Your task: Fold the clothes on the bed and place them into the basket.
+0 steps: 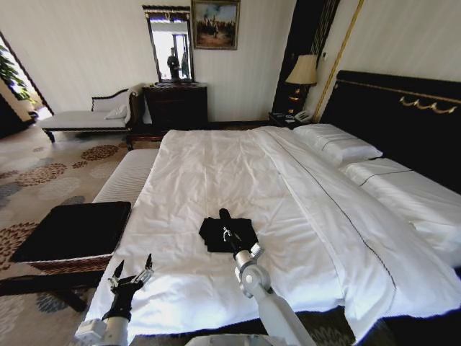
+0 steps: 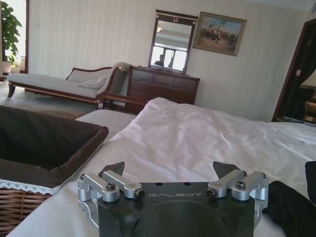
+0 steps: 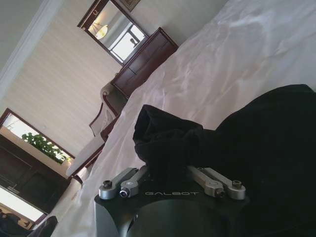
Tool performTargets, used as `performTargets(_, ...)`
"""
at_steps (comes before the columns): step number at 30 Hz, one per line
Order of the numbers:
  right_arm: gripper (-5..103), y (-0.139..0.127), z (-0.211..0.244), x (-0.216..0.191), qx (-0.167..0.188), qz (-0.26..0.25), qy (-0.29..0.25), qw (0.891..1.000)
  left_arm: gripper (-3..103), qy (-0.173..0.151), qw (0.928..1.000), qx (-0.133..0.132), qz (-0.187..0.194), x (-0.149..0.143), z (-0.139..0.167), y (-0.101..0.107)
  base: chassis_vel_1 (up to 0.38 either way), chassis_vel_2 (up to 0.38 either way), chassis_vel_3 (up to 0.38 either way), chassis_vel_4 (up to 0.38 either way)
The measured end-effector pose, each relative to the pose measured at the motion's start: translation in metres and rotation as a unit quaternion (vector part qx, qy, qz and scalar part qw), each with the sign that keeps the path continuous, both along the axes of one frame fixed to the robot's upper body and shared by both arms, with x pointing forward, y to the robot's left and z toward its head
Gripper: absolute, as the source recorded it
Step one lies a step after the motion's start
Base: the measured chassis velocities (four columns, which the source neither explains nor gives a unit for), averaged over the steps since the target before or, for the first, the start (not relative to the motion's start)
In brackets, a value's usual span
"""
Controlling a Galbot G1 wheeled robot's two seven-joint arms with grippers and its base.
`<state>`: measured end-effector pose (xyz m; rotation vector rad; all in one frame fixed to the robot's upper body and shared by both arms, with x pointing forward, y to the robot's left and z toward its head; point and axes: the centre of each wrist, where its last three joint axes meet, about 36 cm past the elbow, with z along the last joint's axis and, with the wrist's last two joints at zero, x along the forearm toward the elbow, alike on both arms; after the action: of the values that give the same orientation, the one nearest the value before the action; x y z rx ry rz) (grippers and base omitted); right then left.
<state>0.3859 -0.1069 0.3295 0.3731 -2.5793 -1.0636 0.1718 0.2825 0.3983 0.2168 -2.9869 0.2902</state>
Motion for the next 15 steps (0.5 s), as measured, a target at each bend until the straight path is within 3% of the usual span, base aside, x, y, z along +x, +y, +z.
performTargets(1,12,0.000,0.000,0.000,0.000,0.000,0.000,1.000,100,0.000,1.0000,0.000,0.000,0.000,0.000,0.000,0.000,0.000,0.000,0.000)
performTargets(3,27,0.001,0.006,-0.004,0.003,0.007,-0.005,1.000,100,-0.002,1.0000,0.000,0.001,0.000,0.001,0.000,0.000,0.000,0.000,0.000)
performTargets(4,27,0.001,0.006,-0.004,0.003,0.007,-0.005,1.000,100,-0.002,1.0000,0.000,0.001,0.000,0.001,0.000,0.000,0.000,0.000,0.000)
performTargets(8,49,0.012,0.019,-0.027,0.014,0.036,0.006,0.999,100,-0.003,1.0000,-0.001,0.002,0.001,0.001,-0.001,0.000,0.000,0.000,0.000)
performTargets(10,49,0.014,0.024,-0.035,0.019,0.044,0.006,0.999,100,-0.004,1.0000,-0.003,0.001,0.001,0.001,-0.001,0.000,0.000,0.000,0.000)
performTargets(13,66,0.012,0.037,-0.051,0.029,0.055,0.004,0.998,100,-0.004,1.0000,-0.006,0.000,0.003,0.000,-0.004,0.000,0.000,0.000,0.000)
performTargets(15,71,0.011,0.039,-0.053,0.031,0.054,0.003,0.998,100,-0.004,1.0000,-0.006,-0.001,0.003,0.000,-0.004,0.000,0.000,0.000,0.000)
